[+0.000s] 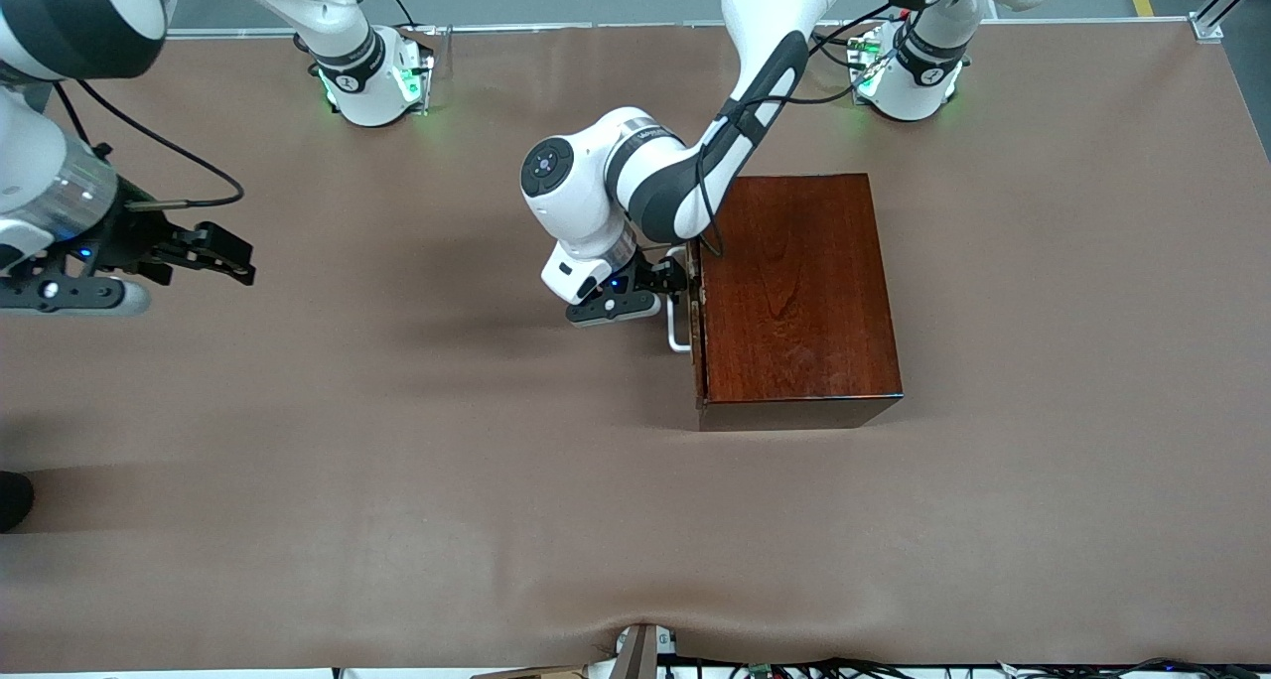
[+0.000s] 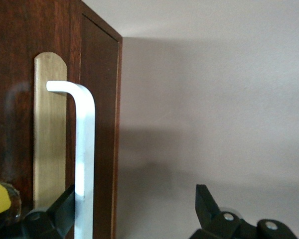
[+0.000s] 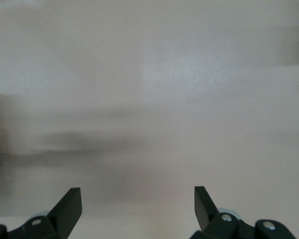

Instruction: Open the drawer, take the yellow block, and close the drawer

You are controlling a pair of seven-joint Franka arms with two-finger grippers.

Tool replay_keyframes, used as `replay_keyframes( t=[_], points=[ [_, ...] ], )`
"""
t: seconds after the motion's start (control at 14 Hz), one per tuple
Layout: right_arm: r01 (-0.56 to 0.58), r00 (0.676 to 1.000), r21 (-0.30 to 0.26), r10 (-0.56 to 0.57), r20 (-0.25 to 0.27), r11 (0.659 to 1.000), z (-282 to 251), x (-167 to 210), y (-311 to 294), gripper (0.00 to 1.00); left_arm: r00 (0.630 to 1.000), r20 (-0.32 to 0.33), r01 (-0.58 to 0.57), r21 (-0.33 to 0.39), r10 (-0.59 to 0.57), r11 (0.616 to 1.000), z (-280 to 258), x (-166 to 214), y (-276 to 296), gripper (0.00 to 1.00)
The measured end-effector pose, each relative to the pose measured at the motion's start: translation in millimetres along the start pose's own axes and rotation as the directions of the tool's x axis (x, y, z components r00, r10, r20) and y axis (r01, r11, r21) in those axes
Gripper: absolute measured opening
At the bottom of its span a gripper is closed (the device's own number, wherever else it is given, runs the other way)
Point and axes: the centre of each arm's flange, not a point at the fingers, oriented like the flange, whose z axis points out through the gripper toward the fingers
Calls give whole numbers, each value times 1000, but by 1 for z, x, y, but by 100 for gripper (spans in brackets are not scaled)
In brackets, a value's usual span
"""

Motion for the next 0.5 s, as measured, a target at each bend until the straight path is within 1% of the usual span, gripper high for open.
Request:
replay_keyframes(
  t=[0.14, 0.28, 0.5],
  points=[
    [17, 1000, -1, -17, 1, 1000, 5, 2, -10, 100, 1000, -11, 27, -31, -27, 999, -3, 0, 4, 100],
    [43, 999, -3, -43, 9, 999, 11, 3, -18, 100, 999, -14, 41, -43, -41, 998, -4, 0, 6, 100],
    [116, 993, -2, -116, 14, 993, 14, 5, -20, 100, 998, -24, 64, -72, -66, 995, -7, -1, 10, 100]
  ],
)
